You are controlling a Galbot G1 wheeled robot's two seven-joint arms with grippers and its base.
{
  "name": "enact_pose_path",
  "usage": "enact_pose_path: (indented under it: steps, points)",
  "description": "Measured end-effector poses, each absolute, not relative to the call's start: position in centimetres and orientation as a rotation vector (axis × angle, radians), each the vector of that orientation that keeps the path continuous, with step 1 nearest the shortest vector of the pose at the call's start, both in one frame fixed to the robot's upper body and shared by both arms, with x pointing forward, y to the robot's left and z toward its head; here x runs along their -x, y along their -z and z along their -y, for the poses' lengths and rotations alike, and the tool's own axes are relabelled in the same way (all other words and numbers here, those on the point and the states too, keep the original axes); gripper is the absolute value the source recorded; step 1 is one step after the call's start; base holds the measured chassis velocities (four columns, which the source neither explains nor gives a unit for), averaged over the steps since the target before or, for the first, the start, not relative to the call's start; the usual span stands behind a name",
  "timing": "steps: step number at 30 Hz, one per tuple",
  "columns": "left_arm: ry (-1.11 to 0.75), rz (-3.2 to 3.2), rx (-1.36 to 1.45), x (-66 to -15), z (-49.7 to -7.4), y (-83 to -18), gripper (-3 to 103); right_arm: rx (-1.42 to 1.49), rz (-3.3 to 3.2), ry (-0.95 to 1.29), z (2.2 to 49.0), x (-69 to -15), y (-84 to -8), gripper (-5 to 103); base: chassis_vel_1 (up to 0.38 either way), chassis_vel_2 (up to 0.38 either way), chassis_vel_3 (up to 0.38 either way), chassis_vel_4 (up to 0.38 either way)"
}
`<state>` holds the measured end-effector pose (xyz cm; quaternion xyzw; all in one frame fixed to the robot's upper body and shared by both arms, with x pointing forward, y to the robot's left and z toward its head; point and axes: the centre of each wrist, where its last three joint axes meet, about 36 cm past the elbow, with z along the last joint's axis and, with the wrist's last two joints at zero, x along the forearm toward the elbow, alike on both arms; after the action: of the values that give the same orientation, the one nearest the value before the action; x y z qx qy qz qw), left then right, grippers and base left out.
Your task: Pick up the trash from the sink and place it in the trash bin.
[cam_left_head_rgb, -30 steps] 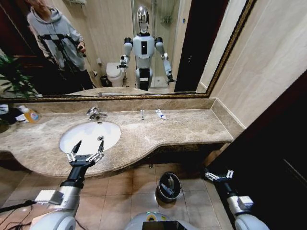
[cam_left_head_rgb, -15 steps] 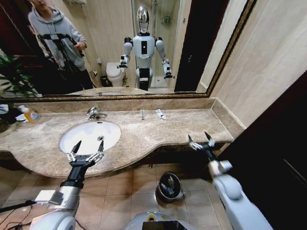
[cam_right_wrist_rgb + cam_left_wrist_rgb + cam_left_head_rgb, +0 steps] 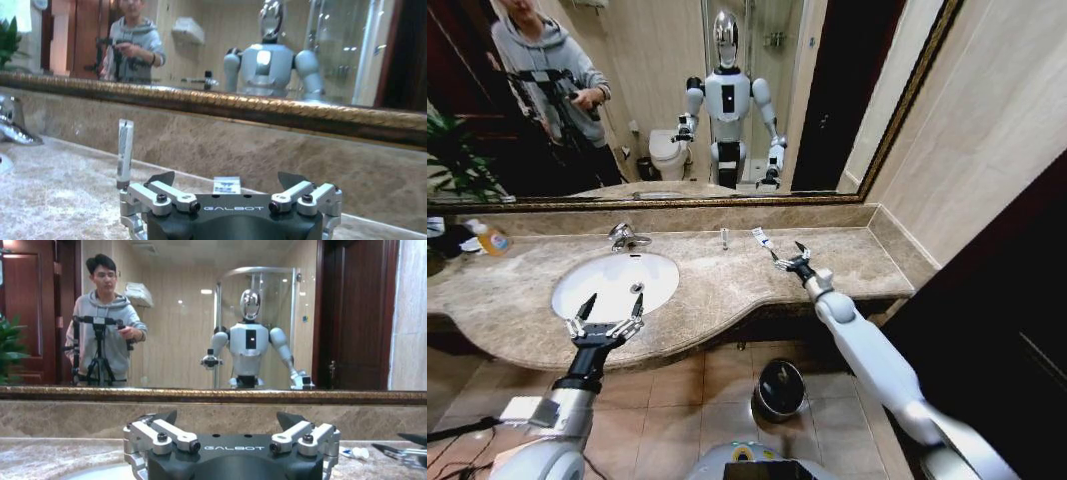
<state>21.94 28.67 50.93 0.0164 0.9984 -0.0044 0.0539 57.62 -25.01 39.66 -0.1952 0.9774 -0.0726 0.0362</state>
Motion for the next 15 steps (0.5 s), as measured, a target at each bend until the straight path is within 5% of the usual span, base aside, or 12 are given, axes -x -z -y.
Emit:
enact_pose_path:
  steps: [15]
  points:
    - [0.013,-3.033,-0.050,-21.9,-28.7,-50.9,100,0.598,-3.117,0.315,20.2,-62.2,-38.8,100,0.000,0.000,0.000,0.000]
